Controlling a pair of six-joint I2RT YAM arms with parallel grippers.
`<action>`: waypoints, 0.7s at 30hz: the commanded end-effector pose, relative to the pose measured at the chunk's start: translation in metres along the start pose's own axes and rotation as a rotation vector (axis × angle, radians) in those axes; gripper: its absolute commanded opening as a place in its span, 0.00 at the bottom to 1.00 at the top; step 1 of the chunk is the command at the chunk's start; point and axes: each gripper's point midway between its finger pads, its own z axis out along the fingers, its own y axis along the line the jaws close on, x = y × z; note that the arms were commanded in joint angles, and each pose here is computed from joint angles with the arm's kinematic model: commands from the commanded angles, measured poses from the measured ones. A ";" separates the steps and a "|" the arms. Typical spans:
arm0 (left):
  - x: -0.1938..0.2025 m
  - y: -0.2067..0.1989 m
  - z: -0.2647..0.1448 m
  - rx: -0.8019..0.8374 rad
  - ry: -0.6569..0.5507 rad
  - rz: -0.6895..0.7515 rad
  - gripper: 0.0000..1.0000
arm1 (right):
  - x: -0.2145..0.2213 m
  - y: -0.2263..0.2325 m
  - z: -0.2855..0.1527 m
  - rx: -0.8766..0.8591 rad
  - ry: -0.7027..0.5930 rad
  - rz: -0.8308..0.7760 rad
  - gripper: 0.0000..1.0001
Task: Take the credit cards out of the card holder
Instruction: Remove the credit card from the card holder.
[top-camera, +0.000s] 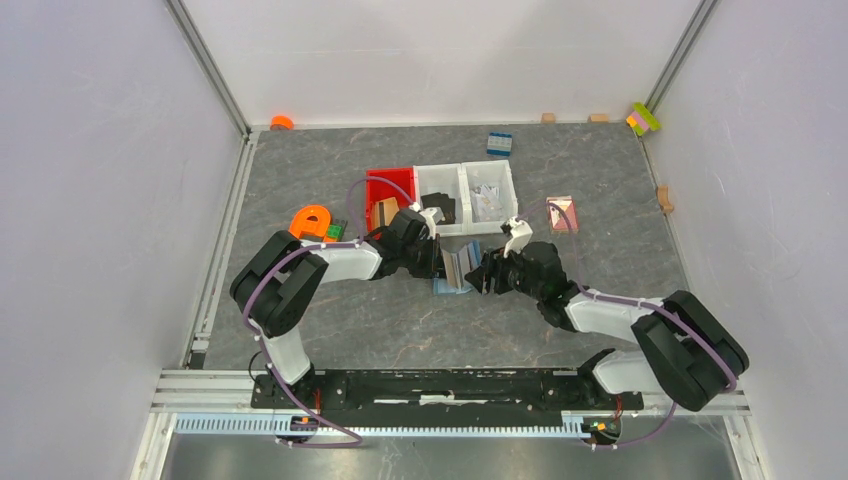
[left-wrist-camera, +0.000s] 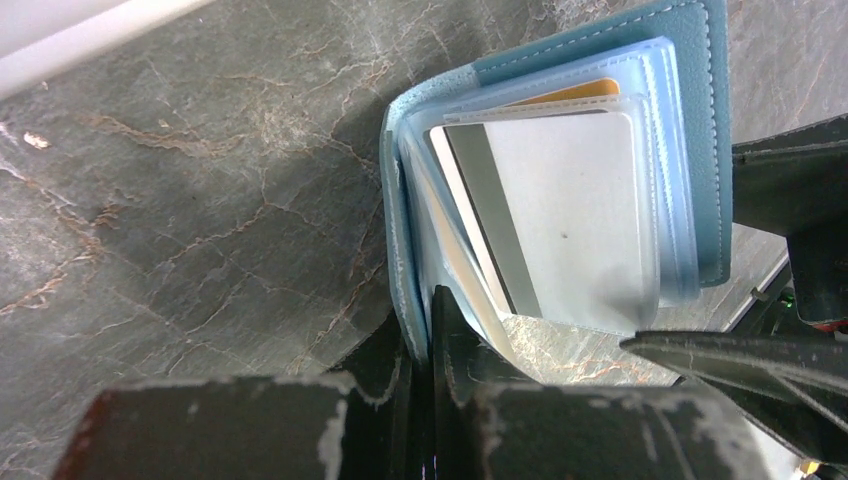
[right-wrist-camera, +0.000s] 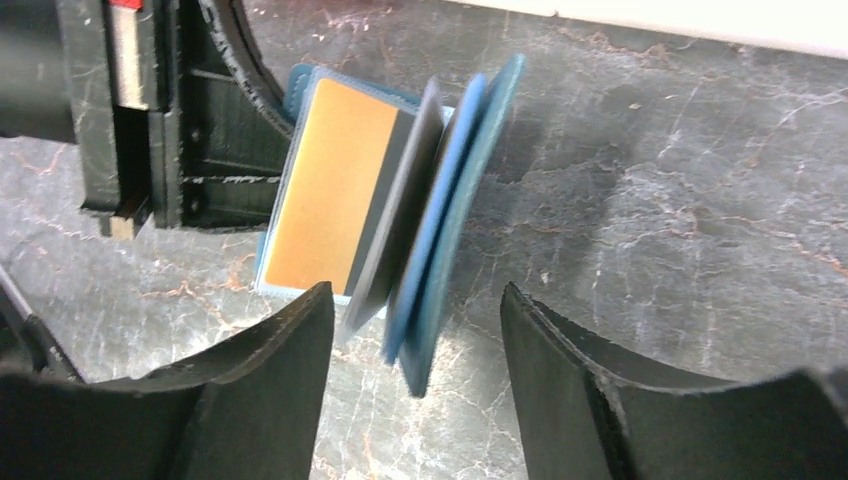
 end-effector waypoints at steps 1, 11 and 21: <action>-0.004 -0.004 -0.004 0.000 -0.003 0.062 0.02 | -0.019 0.022 -0.007 -0.117 -0.095 -0.025 0.69; -0.002 -0.015 -0.003 0.044 0.000 0.077 0.02 | -0.012 0.014 -0.001 -0.079 -0.048 -0.015 0.60; -0.006 -0.027 -0.012 0.095 -0.028 0.087 0.04 | -0.002 -0.003 0.007 0.012 0.020 -0.004 0.26</action>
